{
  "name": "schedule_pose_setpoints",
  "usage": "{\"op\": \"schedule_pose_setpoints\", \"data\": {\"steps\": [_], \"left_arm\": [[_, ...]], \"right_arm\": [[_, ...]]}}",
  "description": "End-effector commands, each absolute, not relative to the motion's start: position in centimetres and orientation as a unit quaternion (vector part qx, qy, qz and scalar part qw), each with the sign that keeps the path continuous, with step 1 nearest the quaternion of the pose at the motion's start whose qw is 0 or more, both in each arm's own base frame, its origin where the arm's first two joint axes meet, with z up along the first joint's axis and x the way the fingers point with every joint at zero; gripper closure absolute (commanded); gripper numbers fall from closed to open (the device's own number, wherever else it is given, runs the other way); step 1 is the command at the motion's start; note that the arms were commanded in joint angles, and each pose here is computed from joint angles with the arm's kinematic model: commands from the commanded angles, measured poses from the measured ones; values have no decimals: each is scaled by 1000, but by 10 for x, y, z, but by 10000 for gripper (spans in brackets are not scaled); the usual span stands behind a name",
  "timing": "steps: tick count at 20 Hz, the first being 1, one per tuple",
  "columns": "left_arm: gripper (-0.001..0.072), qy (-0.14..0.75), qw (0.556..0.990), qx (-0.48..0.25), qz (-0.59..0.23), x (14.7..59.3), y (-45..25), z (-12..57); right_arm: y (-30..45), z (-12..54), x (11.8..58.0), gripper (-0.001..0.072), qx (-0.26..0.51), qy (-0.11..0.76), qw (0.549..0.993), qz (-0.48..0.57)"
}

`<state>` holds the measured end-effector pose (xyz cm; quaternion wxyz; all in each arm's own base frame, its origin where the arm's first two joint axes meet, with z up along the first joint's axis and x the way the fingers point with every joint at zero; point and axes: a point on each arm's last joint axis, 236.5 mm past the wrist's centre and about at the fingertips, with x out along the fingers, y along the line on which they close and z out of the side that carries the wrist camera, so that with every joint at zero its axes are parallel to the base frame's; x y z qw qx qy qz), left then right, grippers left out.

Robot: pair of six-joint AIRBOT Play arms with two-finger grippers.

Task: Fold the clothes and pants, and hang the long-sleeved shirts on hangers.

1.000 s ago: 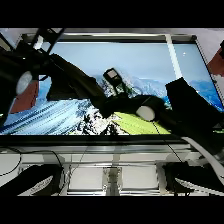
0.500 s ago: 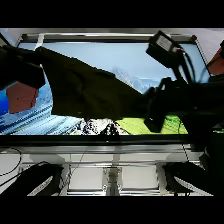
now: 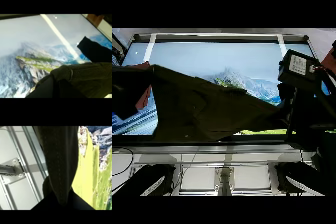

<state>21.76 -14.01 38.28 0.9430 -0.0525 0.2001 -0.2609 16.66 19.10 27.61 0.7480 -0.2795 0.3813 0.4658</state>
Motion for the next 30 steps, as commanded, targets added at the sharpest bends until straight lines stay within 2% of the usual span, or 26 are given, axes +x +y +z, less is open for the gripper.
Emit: {"op": "schedule_pose_setpoints", "data": {"steps": [1,4,8,12,15,17,20,26,30], "left_arm": [[676,268,950,-12,-157,228,-94,346],[676,323,935,5,-145,237,-98,319],[675,396,902,31,-168,263,-132,277],[675,443,878,79,-166,292,-145,239],[675,460,874,113,-111,323,-127,217],[675,453,880,122,-79,349,-114,209],[675,411,899,125,-78,393,-115,207],[676,350,920,139,-105,457,-145,178],[676,331,919,192,-91,497,-146,145]], "right_arm": [[210,301,139,693,-249,350,735,525],[210,304,141,694,-249,347,738,522],[211,288,164,694,-259,376,738,497],[207,261,204,694,-282,412,730,467],[179,239,253,693,-257,460,743,413],[151,219,285,693,-237,494,746,377],[123,192,336,692,-202,518,761,335],[107,157,431,691,-196,473,810,285],[94,162,486,692,-224,406,855,232]]}}
